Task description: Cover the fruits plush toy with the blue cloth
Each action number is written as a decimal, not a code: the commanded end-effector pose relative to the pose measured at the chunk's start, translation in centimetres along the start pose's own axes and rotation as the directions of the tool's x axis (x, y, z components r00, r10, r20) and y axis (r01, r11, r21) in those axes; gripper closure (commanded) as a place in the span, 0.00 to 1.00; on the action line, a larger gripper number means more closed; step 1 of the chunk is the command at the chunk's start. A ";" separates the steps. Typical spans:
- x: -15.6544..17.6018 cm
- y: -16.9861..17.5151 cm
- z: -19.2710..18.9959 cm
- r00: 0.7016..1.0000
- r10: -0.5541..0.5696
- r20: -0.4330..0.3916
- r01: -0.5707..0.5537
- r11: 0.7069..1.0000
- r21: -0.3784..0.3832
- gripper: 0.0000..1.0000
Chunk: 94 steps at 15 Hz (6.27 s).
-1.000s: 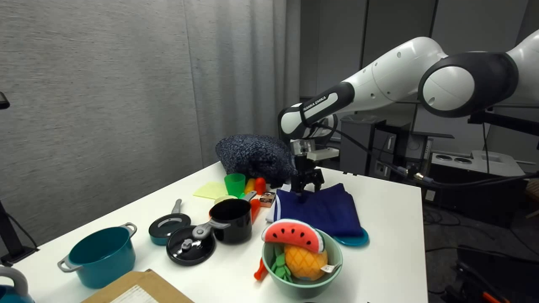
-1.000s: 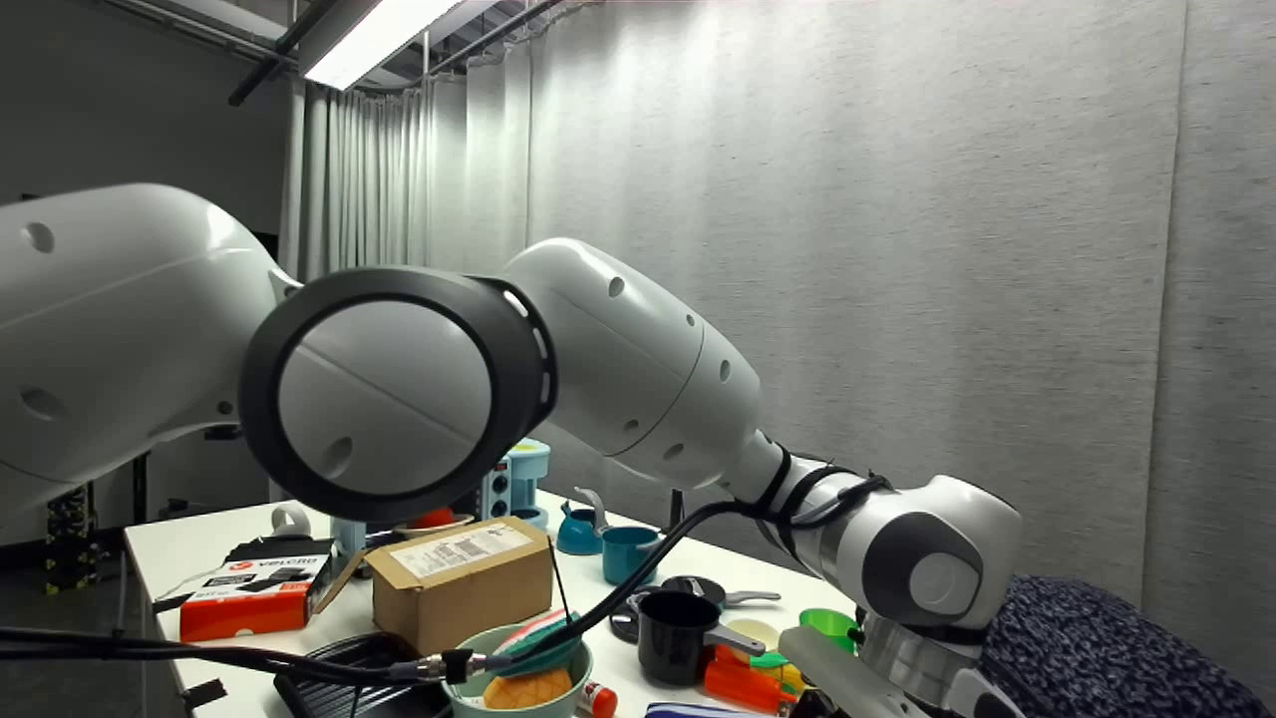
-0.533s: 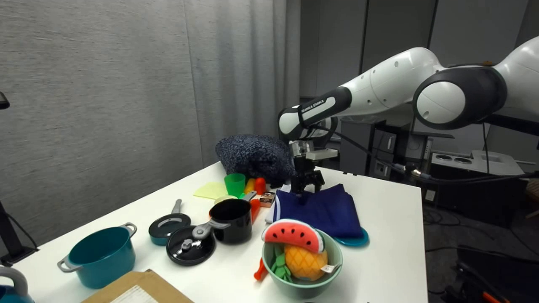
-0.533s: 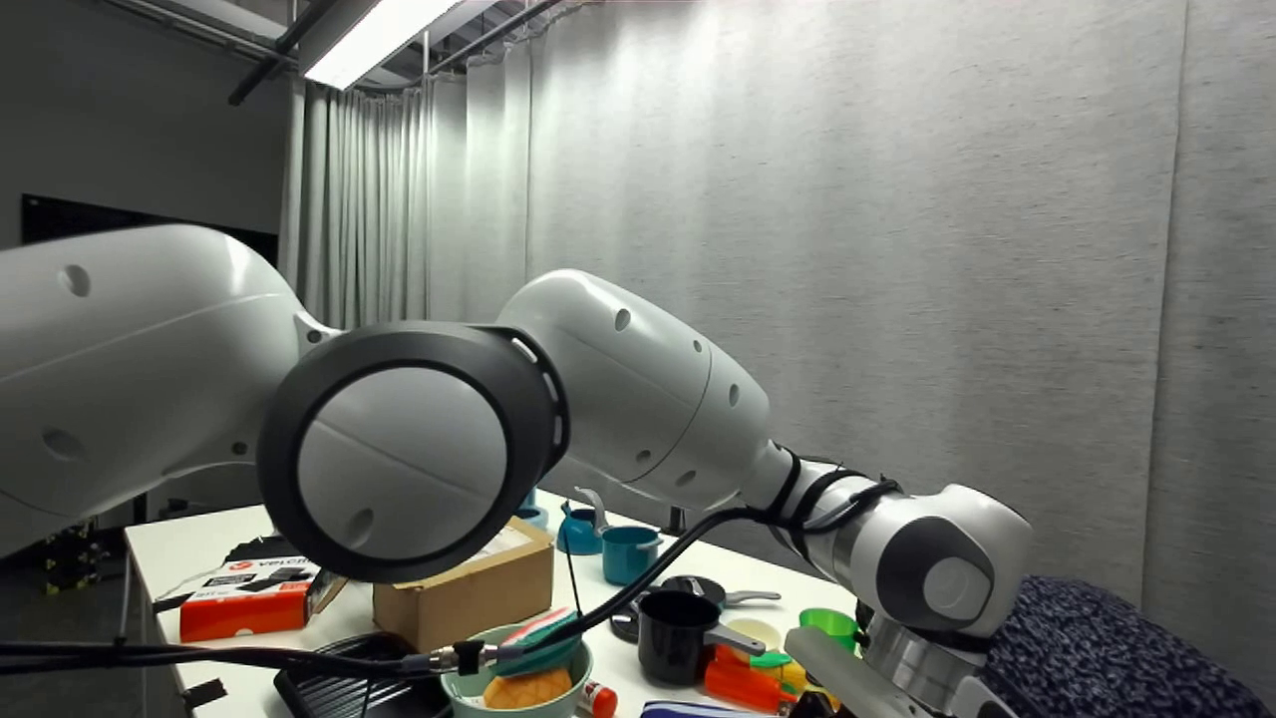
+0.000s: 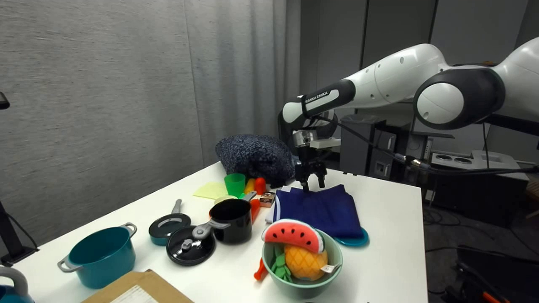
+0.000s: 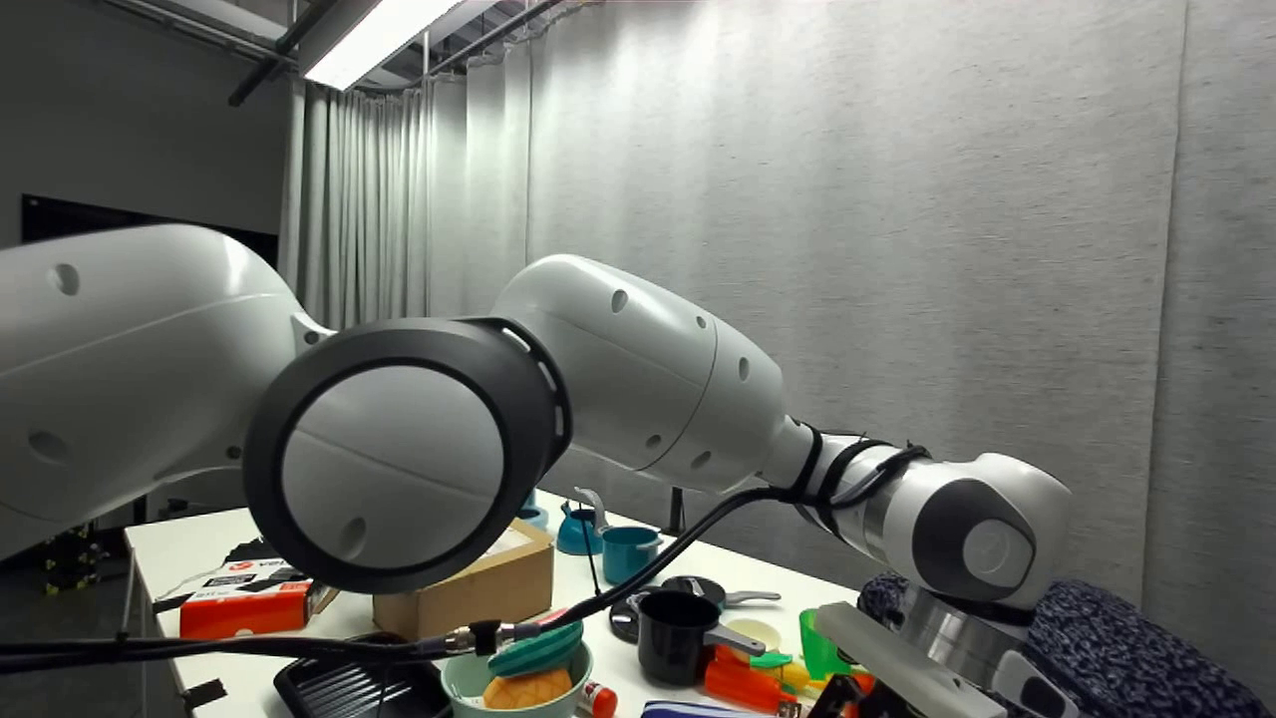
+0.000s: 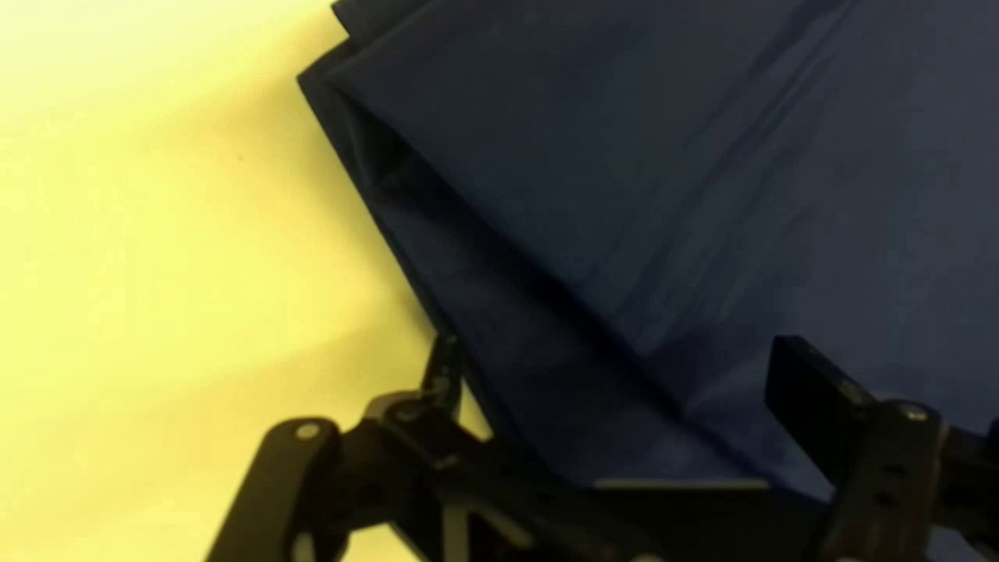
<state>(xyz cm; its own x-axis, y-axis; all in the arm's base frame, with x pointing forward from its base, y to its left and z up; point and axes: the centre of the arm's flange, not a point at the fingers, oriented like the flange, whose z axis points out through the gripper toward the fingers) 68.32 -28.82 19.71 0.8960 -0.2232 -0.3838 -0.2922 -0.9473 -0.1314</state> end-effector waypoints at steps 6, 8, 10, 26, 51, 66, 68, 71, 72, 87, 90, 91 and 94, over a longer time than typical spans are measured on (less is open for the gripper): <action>-0.3 0.9 -0.2 0.993 -0.035 0.114 0.033 0.999 0.019 0.00; -0.8 0.8 -0.3 0.989 -0.058 0.135 0.055 0.998 0.024 0.00; -1.0 0.7 -0.2 0.985 -0.074 0.154 0.071 0.997 0.025 0.00; -1.7 -4.2 0.6 0.969 -0.155 0.192 0.159 0.987 -0.005 0.95; -7.4 -30.3 -7.2 0.921 -0.098 -0.376 -0.045 0.934 -0.353 1.00; -13.5 -23.3 -13.8 0.904 -0.081 -0.419 -0.094 0.920 -0.382 1.00; -13.5 -22.2 -13.5 0.909 -0.066 -0.411 -0.104 0.920 -0.378 0.99; -13.5 -23.2 -13.2 0.909 -0.078 -0.409 -0.092 0.920 -0.380 0.99; -13.5 -23.2 -13.2 0.909 -0.079 -0.409 -0.091 0.921 -0.380 1.00; -19.3 -43.6 -7.2 0.816 -0.405 -0.413 0.184 0.858 -0.479 1.00; -20.1 -46.3 -5.2 0.832 -0.458 -0.313 0.299 0.845 -0.443 1.00; -20.2 -46.8 -4.4 0.834 -0.480 -0.274 0.343 0.838 -0.425 1.00; -20.5 -47.7 -1.7 0.798 -0.582 -0.158 0.483 0.774 -0.410 1.00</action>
<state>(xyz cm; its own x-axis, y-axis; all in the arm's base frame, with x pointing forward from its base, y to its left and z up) 64.46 19.87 36.66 0.9729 0.2307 -0.0131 0.2301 -0.9620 0.1468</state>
